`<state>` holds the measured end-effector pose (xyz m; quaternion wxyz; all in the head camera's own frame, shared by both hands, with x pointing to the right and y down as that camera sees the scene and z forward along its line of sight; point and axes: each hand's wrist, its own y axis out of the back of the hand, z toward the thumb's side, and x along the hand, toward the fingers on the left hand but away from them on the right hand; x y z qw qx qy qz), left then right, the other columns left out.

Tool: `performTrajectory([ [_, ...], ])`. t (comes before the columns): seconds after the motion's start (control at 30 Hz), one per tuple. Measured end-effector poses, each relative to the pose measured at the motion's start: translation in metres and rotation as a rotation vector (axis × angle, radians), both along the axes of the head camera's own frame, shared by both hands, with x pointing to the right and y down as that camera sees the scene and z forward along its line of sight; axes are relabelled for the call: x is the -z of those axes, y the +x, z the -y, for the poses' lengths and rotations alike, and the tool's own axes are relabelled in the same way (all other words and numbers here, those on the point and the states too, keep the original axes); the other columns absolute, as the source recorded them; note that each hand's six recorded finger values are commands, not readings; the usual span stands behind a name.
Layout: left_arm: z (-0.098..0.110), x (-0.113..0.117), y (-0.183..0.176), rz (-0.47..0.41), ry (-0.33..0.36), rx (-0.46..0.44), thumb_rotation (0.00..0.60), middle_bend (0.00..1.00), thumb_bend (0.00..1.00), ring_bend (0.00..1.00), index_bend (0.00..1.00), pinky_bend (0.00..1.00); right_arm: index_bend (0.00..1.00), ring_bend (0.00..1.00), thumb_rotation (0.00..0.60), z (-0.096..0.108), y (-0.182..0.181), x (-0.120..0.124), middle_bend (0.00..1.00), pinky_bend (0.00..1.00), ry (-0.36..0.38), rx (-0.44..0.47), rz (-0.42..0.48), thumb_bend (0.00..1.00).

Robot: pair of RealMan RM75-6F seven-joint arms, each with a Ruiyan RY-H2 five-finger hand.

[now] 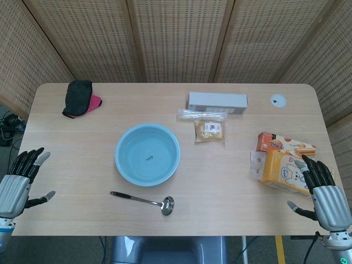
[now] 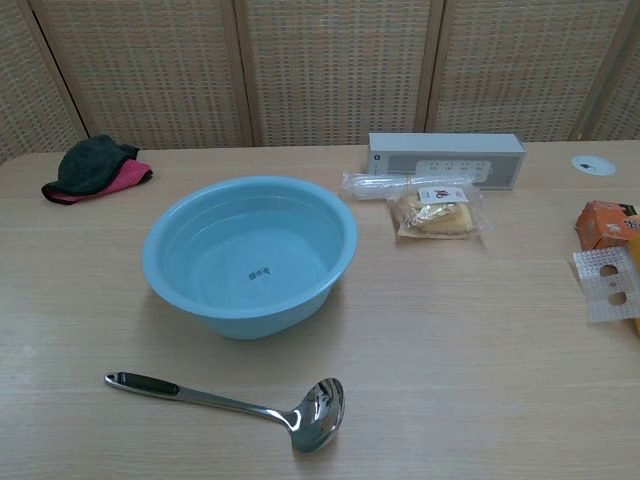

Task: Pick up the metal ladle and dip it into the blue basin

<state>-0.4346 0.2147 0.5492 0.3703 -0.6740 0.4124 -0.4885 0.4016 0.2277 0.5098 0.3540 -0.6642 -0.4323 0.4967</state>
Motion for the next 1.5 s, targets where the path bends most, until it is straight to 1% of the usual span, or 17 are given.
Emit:
performTrajectory([
  [0.2,-0.003,-0.002,-0.001,0.006,-0.006,-0.004,0.6,0.01,0.0,0.0,0.0,0.0,0.0,0.0,0.6,0.0,-0.002,0.0,0.0,0.0,-0.001,0.006,0.001,0.0],
  [0.23,-0.003,-0.002,0.0,0.008,-0.009,-0.007,0.6,0.1,0.0,0.08,0.0,0.02,0.0,0.0,0.6,0.0,-0.002,-0.001,0.0,0.0,-0.003,0.006,0.001,0.0],
  [0.27,-0.003,-0.004,0.001,0.011,-0.012,-0.014,0.6,0.2,0.0,0.17,0.0,0.06,0.0,0.0,0.6,0.0,-0.002,-0.001,0.0,0.0,-0.004,0.006,0.0,0.0],
  [0.3,-0.003,-0.006,0.004,0.018,-0.018,-0.028,0.6,0.4,0.0,0.34,0.01,0.18,0.0,0.0,0.6,0.0,-0.002,-0.001,0.0,0.0,-0.004,0.004,-0.001,0.0],
  [0.33,-0.004,-0.01,0.007,0.026,-0.026,-0.041,0.6,0.59,0.0,0.53,0.06,0.36,0.0,0.0,0.6,0.0,-0.002,-0.001,0.0,0.0,-0.004,0.003,-0.002,0.0],
  [0.37,-0.004,-0.013,0.01,0.033,-0.037,-0.056,0.6,0.67,0.0,0.62,0.11,0.48,0.0,0.0,0.6,0.0,-0.002,-0.002,0.0,0.0,-0.004,0.003,-0.002,0.0],
  [0.4,-0.004,-0.02,0.014,0.043,-0.055,-0.079,0.6,0.75,0.0,0.71,0.19,0.64,0.0,0.0,0.6,0.001,-0.001,-0.002,0.0,0.0,-0.005,0.002,-0.003,0.0],
  [0.43,-0.004,-0.025,0.018,0.053,-0.069,-0.099,0.6,0.81,0.0,0.77,0.25,0.76,0.0,0.0,0.6,0.001,-0.001,-0.003,0.0,0.0,-0.005,0.002,-0.005,0.0],
  [0.53,-0.006,-0.048,0.032,0.09,-0.123,-0.179,0.6,0.9,0.0,0.86,0.33,0.94,0.0,0.0,0.6,0.001,-0.002,-0.004,0.0,0.0,-0.009,0.002,-0.013,0.0],
  [0.6,-0.008,-0.065,0.042,0.112,-0.165,-0.237,0.6,0.92,0.0,0.88,0.36,0.97,0.0,0.0,0.6,0.001,-0.001,-0.007,0.0,0.0,-0.014,0.0,-0.02,0.0],
  [0.7,-0.012,-0.089,0.056,0.144,-0.222,-0.317,0.6,0.92,0.01,0.89,0.38,0.98,0.0,0.0,0.6,0.002,-0.001,-0.009,0.0,0.0,-0.017,-0.003,-0.027,0.0],
  [0.77,-0.015,-0.102,0.065,0.16,-0.254,-0.356,0.6,0.92,0.04,0.89,0.38,0.98,0.0,0.0,0.6,0.002,-0.001,-0.01,0.0,0.0,-0.018,-0.004,-0.03,0.0],
  [0.83,-0.018,-0.115,0.075,0.17,-0.286,-0.392,0.6,0.92,0.11,0.89,0.38,0.98,0.0,0.0,0.6,0.003,-0.001,-0.011,0.0,0.0,-0.018,-0.005,-0.033,0.0],
  [0.9,-0.019,-0.125,0.088,0.163,-0.309,-0.411,0.6,0.92,0.14,0.89,0.38,0.98,0.0,0.0,0.6,0.003,-0.001,-0.011,0.0,0.0,-0.019,-0.007,-0.037,0.0],
  [1.13,-0.017,-0.139,0.115,0.132,-0.338,-0.428,0.6,0.92,0.24,0.89,0.39,0.98,0.0,0.0,0.6,0.003,-0.001,-0.013,0.0,0.0,-0.02,-0.009,-0.037,0.0],
  [1.33,-0.02,-0.153,0.133,0.155,-0.352,-0.457,0.6,0.92,0.26,0.89,0.41,0.98,0.0,0.0,0.6,0.003,-0.001,-0.014,0.0,0.0,-0.022,-0.007,-0.036,0.0],
  [1.5,-0.024,-0.163,0.15,0.142,-0.364,-0.467,0.6,0.92,0.26,0.89,0.41,0.98,0.0,0.0,0.6,0.003,-0.001,-0.014,0.0,0.0,-0.024,-0.007,-0.038,0.0],
])
